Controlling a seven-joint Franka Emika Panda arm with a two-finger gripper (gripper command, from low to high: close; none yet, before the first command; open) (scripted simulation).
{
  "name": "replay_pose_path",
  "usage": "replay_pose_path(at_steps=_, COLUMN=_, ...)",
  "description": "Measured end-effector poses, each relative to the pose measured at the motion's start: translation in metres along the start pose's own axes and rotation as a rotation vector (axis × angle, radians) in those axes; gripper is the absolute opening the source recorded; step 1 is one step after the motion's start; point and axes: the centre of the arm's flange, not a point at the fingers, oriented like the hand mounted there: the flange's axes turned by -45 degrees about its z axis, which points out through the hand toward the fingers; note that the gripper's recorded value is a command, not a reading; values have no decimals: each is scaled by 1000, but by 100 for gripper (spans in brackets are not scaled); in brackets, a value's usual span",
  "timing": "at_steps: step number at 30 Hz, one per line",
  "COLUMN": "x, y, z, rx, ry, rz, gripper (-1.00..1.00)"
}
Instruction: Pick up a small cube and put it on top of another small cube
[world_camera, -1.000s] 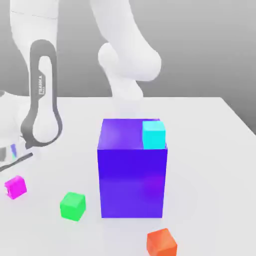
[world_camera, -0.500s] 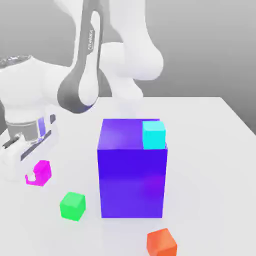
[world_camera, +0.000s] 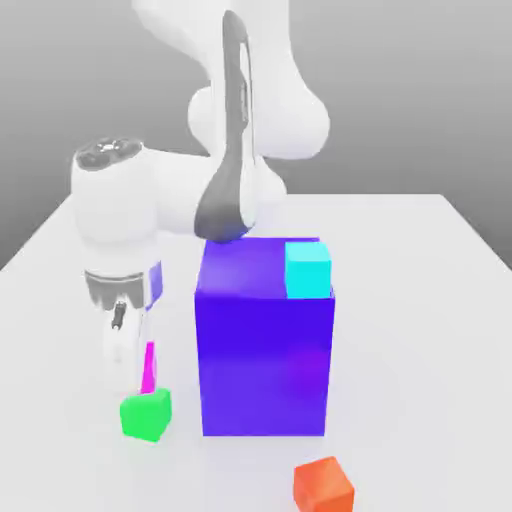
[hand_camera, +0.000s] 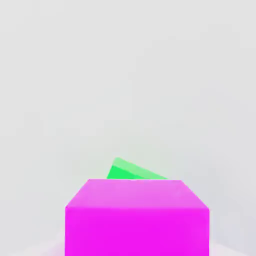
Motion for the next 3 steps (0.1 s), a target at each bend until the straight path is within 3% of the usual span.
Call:
replay_pose_path(at_steps=1, x=-1, y=1, z=5, rx=0, ry=-2, rz=-1, gripper=100)
replay_pose_path(at_steps=3, x=-1, y=1, z=5, rx=0, ry=-2, rz=-1, gripper=100)
